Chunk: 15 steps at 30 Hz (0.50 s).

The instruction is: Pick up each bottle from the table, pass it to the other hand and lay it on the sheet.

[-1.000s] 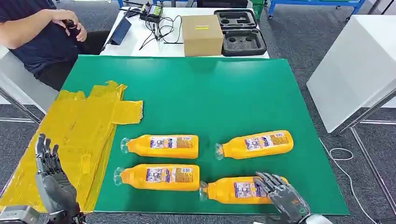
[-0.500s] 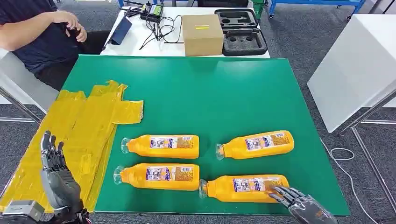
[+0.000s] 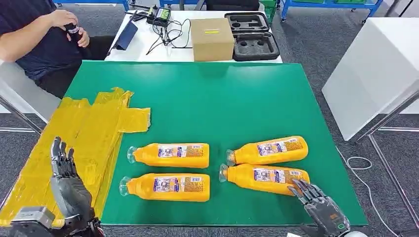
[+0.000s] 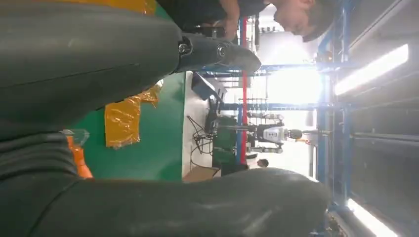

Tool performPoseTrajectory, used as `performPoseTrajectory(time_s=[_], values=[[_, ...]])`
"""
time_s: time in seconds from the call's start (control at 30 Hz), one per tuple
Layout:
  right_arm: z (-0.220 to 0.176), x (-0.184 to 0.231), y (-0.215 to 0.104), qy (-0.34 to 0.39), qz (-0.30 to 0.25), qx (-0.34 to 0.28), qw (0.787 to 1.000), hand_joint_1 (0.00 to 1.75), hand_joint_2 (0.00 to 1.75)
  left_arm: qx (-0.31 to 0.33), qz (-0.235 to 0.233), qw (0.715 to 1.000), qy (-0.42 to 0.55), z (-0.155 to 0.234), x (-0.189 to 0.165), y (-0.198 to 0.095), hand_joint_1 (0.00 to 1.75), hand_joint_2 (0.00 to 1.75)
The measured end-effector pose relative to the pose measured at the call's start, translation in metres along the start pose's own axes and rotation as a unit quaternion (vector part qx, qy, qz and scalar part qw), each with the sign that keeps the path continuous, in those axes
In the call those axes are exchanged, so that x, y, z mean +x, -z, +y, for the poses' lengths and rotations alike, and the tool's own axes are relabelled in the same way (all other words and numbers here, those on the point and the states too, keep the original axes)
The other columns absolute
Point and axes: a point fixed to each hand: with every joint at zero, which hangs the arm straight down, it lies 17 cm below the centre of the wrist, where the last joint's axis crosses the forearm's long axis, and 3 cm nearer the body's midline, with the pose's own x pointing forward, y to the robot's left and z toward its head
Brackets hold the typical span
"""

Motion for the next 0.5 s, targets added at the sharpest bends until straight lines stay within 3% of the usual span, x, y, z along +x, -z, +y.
performPoseTrajectory(time_s=[0.07, 0.1, 0.3, 0.5], values=[[0.002, 0.023, 0.005, 0.023, -0.026, -0.009, 0.999, 0.0, 1.75, 0.003, -0.001, 1.0, -0.006, 0.002, 0.0, 0.0, 0.0, 0.0], [0.002, 0.033, 0.007, 0.031, -0.037, -0.012, 0.999, 0.0, 0.0, 0.003, -0.001, 1.0, -0.008, 0.002, 0.0, 0.0, 0.0, 0.0], [-0.003, 0.11, 0.002, 0.066, -0.124, -0.035, 0.989, 0.0, 0.0, 0.0, -0.001, 1.0, -0.012, 0.003, 0.0, -0.001, 0.0, 0.0], [-0.046, 0.166, -0.018, 0.105, -0.188, -0.11, 0.97, 0.0, 0.0, -0.001, 0.0, 1.0, -0.015, 0.004, -0.001, -0.003, 0.0, 0.0]])
